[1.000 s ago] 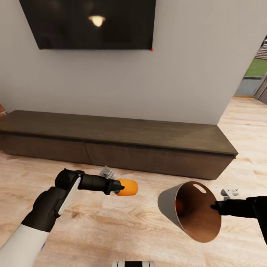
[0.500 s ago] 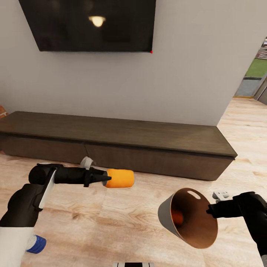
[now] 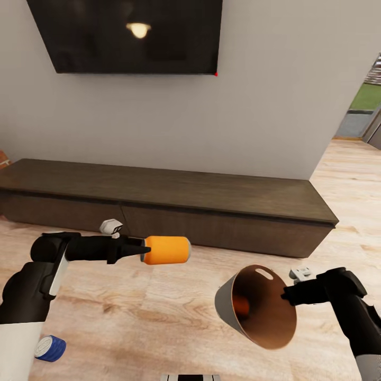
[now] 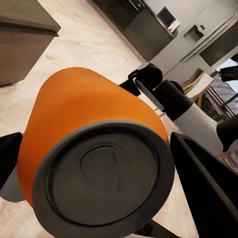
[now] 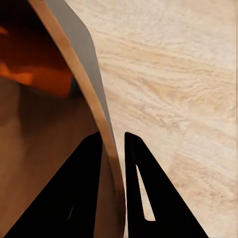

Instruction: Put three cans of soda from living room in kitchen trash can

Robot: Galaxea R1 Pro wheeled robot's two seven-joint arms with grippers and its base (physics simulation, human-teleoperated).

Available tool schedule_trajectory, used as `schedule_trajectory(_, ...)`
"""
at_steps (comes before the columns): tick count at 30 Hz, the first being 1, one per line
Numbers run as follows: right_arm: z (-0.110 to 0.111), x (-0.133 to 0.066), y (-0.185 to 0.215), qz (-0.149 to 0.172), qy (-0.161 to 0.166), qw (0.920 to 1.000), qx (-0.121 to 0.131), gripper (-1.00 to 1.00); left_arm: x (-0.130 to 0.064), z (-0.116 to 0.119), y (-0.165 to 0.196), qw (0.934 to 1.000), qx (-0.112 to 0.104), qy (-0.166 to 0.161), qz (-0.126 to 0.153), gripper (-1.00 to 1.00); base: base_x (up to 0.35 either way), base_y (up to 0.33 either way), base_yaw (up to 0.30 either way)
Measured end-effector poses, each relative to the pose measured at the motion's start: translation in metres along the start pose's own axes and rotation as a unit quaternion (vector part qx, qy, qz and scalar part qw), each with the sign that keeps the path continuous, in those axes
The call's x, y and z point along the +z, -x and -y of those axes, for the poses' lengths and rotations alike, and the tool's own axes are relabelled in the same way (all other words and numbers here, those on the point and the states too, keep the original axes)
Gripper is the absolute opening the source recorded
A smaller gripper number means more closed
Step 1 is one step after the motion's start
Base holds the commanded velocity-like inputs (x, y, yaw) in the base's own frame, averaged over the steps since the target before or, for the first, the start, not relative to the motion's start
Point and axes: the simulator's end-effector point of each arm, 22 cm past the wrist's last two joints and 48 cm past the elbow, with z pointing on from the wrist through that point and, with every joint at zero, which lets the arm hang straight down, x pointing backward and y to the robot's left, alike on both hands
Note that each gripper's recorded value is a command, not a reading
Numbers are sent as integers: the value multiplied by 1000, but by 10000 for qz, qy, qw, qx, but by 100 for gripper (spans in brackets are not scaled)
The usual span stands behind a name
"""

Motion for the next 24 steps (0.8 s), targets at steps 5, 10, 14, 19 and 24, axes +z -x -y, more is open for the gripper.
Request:
schedule_trajectory(5,0,-4,13,100,-18,9999,-43,-100,2,1,0,10000,-14,-18,-7,-100,0,0,0)
schedule_trajectory(10,-6,-3,18,140,36,9999,-56,-100,4,0,-2,10000,-17,-9,-29,-100,0,0,0)
schedule_trajectory(14,-11,-2,19,138,69,9999,-79,-100,9,2,-1,10000,-16,-73,-9,-100,0,0,0)
schedule_trajectory(19,-14,2,17,76,94,9999,-123,-100,18,7,0,9998,-21,-183,39,-100,0,0,0)
schedule_trajectory(24,-14,3,15,52,85,9999,-132,-100,22,9,1,9997,-24,-230,55,-100,0,0,0)
